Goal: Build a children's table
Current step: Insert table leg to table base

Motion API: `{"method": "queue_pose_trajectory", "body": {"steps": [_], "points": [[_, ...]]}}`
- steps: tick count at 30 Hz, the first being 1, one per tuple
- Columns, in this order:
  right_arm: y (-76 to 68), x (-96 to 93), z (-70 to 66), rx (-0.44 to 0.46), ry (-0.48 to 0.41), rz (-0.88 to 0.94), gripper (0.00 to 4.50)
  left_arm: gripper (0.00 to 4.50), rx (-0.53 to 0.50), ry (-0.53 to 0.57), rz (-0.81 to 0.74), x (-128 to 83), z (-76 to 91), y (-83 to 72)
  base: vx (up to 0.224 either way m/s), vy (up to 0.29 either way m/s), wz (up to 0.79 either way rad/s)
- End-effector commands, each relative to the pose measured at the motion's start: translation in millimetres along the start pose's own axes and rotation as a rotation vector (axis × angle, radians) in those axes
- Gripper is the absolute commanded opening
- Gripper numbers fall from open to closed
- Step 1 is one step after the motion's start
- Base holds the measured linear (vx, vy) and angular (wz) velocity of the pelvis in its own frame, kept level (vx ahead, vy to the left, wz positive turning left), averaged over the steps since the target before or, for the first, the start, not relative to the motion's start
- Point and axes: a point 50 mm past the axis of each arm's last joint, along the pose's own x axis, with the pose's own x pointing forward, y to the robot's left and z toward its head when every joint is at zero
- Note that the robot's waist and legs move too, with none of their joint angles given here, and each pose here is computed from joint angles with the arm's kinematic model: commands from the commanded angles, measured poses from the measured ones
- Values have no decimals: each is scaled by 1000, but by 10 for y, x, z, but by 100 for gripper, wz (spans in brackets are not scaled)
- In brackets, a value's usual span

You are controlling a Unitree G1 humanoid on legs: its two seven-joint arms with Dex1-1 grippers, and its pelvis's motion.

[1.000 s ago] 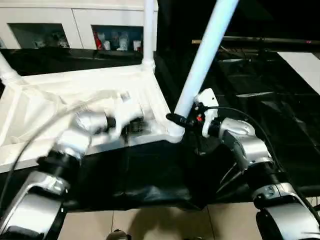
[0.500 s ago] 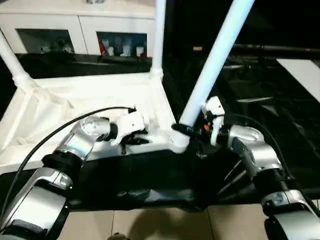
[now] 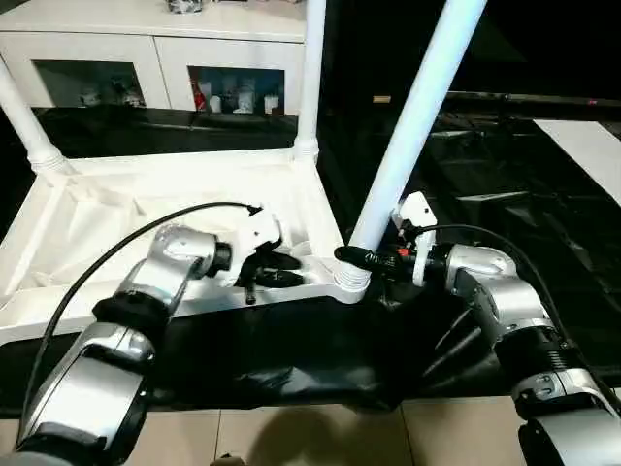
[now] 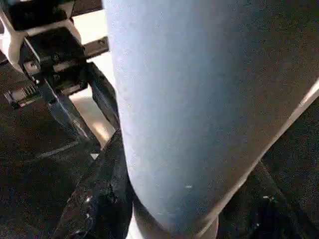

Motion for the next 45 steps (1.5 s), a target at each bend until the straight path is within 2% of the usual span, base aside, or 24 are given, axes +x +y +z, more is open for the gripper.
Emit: {"method": "queue_pose_trajectory", "body": {"steps": [1, 5, 6, 8, 14, 15, 18, 20, 24, 27, 30, 34, 38, 45], "points": [[34, -78, -366, 75, 168, -16, 185, 144, 6, 11, -41, 2, 4, -41, 0, 0, 0], [41, -71, -359, 68, 167, -14, 185, 144, 50, 90, -46, 52, -111, -98, 0, 0, 0], [44, -70, -356, 66, 165, -14, 185, 144, 67, 142, -32, 89, -198, -117, 0, 0, 0], [45, -71, -355, 66, 165, -14, 185, 144, 66, 157, -40, 113, -238, -139, 0, 0, 0], [45, -84, -374, 55, 175, -18, 185, 144, 43, 159, -45, 146, -248, -168, 0, 0, 0], [49, -83, -376, 54, 175, -17, 185, 115, 48, 163, -29, 145, -247, -157, 0, 0, 0], [66, -86, -382, 46, 179, -7, 185, 102, 47, 141, 13, 145, -215, -118, 0, 0, 0], [70, -93, -385, 41, 183, -1, 185, 75, 49, 135, 12, 143, -206, -115, 0, 0, 0], [77, -111, -402, 33, 196, 15, 185, 61, 51, 113, -9, 139, -192, -136, 0, 0, 0], [77, -117, -409, 32, 199, 18, 185, 22, 39, 106, -23, 141, -201, -157, 0, 0, 0], [88, -120, -417, 32, 202, 29, 185, 4, 40, 106, -32, 140, -220, -179, 0, 0, 0], [108, -120, -422, 33, 201, 50, 185, 4, 42, 100, -61, 126, -234, -210, 0, 0, 0], [147, -126, -424, 37, 194, 111, 185, 0, 100, 173, -106, 108, -308, -259, 0, 0, 0], [310, -182, -509, 41, 213, 282, 185, 0, 167, 219, -207, 76, -418, -412, 0, 0, 0]]}}
